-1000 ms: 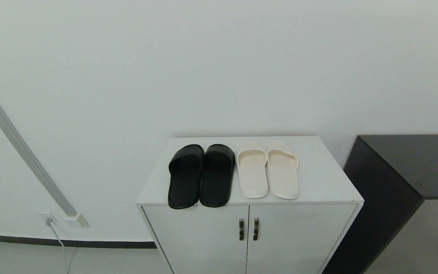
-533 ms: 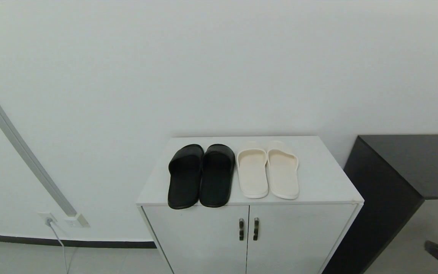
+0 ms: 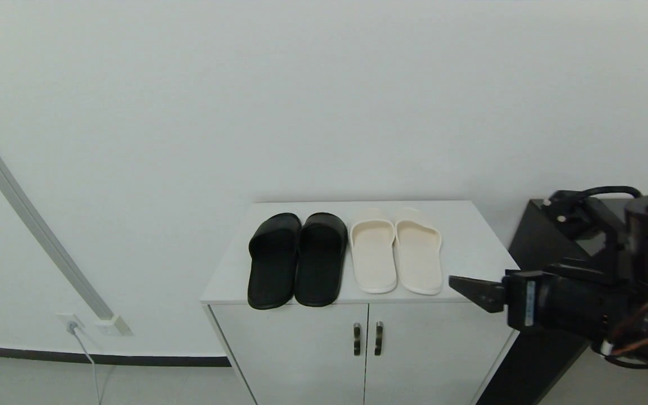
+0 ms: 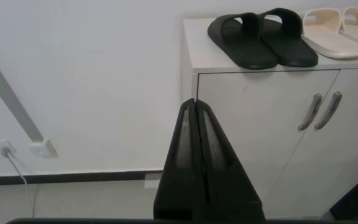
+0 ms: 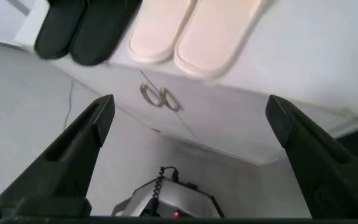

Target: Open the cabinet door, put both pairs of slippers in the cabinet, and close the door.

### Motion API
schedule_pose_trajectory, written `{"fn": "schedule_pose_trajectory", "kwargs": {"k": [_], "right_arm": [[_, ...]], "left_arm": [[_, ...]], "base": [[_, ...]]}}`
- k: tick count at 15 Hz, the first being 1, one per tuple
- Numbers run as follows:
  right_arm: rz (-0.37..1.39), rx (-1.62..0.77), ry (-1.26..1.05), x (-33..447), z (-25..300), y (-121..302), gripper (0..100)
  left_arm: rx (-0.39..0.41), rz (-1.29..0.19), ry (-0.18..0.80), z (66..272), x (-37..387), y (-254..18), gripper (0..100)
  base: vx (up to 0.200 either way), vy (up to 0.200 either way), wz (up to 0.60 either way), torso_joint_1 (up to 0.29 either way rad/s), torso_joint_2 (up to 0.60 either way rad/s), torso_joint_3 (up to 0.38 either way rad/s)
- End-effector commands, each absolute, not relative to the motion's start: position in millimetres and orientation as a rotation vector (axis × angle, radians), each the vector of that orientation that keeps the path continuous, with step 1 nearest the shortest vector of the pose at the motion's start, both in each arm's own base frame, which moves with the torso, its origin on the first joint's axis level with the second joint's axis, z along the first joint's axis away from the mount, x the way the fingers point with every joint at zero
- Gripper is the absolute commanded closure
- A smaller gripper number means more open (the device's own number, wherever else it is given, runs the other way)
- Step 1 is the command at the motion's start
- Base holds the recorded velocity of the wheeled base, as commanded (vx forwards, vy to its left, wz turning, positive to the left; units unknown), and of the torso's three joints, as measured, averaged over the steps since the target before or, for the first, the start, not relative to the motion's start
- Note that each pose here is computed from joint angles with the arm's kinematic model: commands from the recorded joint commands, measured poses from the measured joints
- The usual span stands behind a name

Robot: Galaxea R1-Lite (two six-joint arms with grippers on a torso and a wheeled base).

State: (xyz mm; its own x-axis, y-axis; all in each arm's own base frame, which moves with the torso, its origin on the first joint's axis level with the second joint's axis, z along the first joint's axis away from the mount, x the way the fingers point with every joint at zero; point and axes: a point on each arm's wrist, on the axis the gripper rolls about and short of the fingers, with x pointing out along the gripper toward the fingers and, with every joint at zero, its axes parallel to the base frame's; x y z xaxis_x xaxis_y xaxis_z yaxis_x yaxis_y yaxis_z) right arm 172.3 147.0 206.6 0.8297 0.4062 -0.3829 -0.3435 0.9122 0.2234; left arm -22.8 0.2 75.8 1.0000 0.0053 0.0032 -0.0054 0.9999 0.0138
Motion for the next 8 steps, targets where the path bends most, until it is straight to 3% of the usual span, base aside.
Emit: {"fn": "schedule_pose_trajectory", "kwargs": {"k": [1, 8], "right_arm": [[0.346, 0.092, 0.480, 204, 188, 204, 0], [0.095, 0.066, 0.398, 274, 160, 262, 0]], "left_arm": [[0.014, 0.005, -0.002, 76, -23, 0, 100], [0.014, 0.005, -0.003, 76, -23, 0, 100]], "base": [[0.000, 0.000, 0.00, 0.000, 0.00, 0.000], [0.000, 0.000, 0.00, 0.000, 0.00, 0.000]]}}
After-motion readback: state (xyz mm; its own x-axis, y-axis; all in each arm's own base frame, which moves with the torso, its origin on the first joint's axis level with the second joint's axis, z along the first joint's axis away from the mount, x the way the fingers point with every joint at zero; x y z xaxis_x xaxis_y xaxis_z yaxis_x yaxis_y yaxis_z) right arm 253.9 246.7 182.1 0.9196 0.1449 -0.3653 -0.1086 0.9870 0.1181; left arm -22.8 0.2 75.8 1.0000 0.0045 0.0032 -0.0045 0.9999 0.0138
